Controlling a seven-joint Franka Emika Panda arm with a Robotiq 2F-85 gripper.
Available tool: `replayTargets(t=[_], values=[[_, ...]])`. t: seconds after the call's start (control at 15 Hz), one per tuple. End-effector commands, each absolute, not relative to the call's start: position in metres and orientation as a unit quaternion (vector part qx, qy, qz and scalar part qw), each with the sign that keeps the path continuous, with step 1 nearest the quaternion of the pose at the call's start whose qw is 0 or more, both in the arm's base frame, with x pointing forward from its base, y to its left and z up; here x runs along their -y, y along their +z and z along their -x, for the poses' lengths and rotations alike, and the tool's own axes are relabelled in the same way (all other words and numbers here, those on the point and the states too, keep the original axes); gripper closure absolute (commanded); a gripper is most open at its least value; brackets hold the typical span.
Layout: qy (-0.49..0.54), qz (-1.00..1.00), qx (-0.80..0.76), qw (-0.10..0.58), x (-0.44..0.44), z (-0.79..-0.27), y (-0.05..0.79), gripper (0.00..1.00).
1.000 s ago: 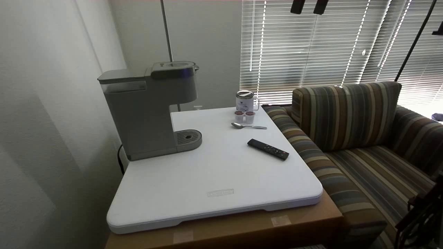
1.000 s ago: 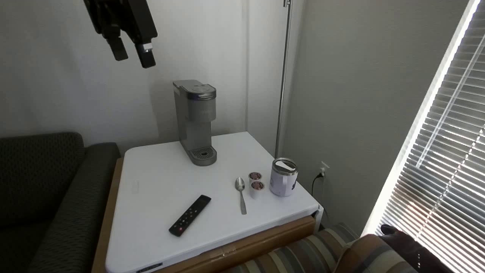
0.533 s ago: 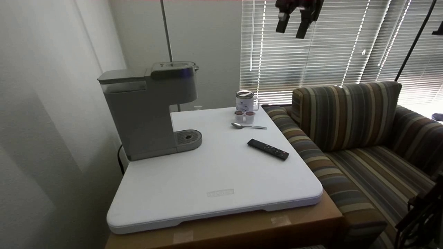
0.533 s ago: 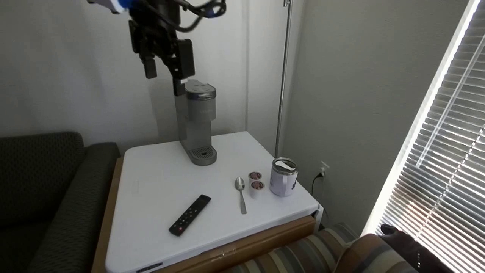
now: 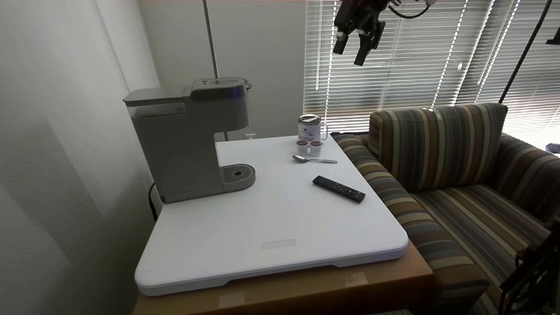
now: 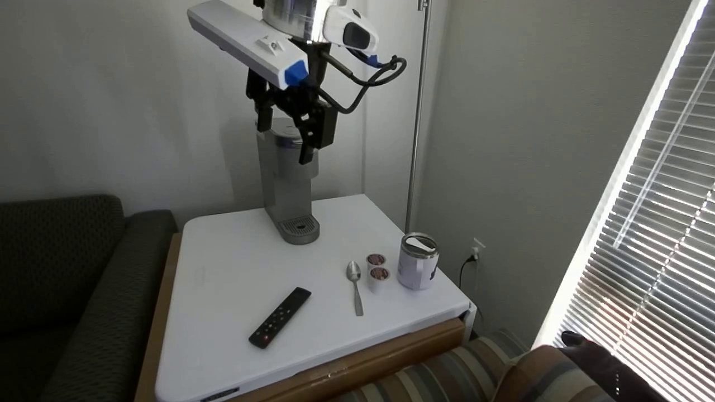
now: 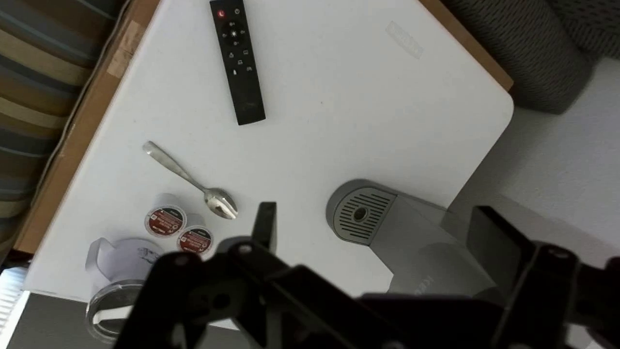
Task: Open the coffee maker
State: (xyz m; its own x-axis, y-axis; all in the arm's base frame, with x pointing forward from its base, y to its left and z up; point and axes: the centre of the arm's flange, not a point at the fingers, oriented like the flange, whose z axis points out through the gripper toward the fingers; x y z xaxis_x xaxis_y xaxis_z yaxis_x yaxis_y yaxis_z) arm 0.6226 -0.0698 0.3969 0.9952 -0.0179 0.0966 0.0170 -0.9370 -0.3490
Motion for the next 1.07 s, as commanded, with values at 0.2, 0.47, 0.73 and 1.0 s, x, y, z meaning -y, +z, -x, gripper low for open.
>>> replayTargets(t=[0.2, 0.47, 0.73, 1.0], values=[[-0.046, 0.979, -0.010, 0.199, 0.051, -0.643, 0.388, 0.27], [-0.045, 0.971, -0.073, 0.223, 0.045, -0.657, 0.393, 0.54], [-0.047, 0.956, -0.105, 0.271, 0.039, -0.672, 0.398, 0.81], [-0.047, 0.948, -0.114, 0.292, 0.034, -0.696, 0.402, 1.00]])
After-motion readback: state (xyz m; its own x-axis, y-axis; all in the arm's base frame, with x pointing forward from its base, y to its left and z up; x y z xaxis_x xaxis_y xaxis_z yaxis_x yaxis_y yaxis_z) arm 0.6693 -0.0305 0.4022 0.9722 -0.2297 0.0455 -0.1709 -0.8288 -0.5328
